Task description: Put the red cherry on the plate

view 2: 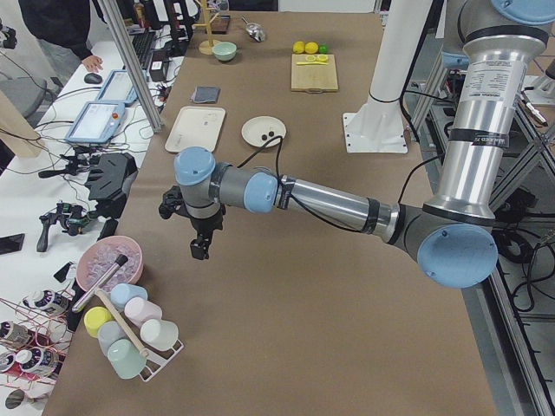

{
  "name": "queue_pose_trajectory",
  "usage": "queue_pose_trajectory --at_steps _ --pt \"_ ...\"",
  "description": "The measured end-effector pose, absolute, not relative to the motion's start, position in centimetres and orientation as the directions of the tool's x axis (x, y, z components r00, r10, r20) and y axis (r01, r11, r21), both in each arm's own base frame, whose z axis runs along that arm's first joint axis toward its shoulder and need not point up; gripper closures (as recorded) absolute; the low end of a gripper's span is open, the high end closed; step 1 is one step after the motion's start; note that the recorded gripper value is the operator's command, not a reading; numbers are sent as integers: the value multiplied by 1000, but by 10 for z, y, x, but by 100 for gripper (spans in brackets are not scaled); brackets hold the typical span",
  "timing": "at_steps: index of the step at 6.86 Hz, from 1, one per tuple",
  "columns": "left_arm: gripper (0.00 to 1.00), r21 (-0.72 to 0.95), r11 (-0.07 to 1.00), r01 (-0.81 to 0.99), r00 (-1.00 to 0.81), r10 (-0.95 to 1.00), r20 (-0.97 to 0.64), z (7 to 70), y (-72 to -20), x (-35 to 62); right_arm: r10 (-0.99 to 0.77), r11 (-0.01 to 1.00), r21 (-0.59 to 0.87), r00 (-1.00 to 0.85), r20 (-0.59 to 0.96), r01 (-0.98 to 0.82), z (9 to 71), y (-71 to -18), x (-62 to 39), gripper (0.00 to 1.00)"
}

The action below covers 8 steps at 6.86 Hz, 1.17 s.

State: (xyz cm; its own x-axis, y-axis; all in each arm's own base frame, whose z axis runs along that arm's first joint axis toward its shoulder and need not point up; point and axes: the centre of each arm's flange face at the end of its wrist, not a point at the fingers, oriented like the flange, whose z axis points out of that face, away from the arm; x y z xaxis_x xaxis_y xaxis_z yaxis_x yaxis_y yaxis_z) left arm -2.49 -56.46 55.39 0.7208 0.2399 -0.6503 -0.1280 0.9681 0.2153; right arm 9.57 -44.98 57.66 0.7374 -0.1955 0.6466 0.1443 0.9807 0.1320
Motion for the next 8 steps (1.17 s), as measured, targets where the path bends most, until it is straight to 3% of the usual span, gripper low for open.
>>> queue_pose_trajectory --at_steps 4,8 --pt "1 114 983 -143 730 183 -658 615 -589 -27 -208 978 143 711 671 150 583 -454 99 0" --pt "1 137 980 -141 687 197 -699 617 -581 -26 -201 980 135 698 688 150 596 -456 98 0"
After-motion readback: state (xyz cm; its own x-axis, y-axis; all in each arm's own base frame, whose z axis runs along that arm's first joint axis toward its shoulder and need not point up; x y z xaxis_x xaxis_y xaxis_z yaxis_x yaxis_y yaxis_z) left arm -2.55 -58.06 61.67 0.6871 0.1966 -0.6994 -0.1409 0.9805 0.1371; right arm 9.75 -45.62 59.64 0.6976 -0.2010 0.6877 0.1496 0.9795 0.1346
